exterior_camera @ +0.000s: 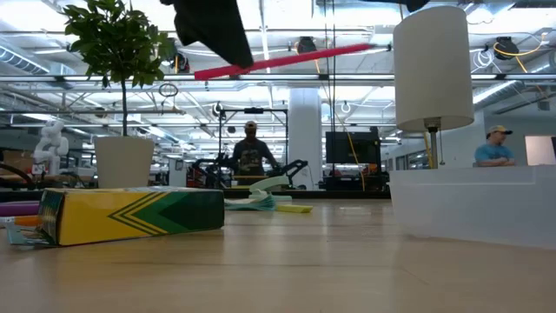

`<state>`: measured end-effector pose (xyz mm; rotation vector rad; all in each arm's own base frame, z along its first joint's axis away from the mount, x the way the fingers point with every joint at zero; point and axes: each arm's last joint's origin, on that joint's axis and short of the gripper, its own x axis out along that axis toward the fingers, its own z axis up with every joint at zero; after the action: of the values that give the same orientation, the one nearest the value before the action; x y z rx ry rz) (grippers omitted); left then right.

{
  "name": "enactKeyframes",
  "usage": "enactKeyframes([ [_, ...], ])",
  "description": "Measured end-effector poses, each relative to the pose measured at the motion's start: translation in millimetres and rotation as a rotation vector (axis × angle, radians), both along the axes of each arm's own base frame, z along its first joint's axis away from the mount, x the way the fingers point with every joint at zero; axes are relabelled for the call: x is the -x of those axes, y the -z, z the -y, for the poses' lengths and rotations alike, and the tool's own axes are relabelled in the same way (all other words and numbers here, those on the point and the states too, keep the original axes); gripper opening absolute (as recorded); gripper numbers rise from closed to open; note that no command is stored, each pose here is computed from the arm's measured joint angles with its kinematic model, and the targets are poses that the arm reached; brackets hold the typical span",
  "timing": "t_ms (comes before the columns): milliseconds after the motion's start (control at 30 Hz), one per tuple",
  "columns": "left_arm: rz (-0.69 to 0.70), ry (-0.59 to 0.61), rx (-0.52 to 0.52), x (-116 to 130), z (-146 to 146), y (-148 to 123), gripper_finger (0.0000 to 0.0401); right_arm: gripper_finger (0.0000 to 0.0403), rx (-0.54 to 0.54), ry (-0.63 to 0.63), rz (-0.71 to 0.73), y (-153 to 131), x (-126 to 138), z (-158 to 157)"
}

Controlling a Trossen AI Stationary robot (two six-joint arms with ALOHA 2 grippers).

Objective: Pack school essentials
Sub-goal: Put the pink pencil into the violet supply box

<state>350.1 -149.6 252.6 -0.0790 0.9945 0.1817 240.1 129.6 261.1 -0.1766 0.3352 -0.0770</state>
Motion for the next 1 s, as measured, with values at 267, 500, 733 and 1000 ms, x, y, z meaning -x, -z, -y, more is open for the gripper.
enactKeyframes([
  [267, -0.057, 0.025, -0.044, -17, 7, -2, 0.0021, 0.0232, -0.024, 0.006, -0.053, 4, 4, 2],
  [500, -0.057, 0.036, -0.065, -17, 7, -2, 0.0021, 0.0231, -0.094, -0.012, -0.093, 8, 4, 2],
  [733, -0.062, 0.058, -0.08, -17, 6, -2, 0.0021, 0.0231, -0.077, 0.011, -0.082, 16, -6, -1],
  [1000, -0.094, 0.064, -0.096, -14, 5, -1, 0.0021, 0.0231, -0.086, 0.002, -0.09, 25, -18, 1],
])
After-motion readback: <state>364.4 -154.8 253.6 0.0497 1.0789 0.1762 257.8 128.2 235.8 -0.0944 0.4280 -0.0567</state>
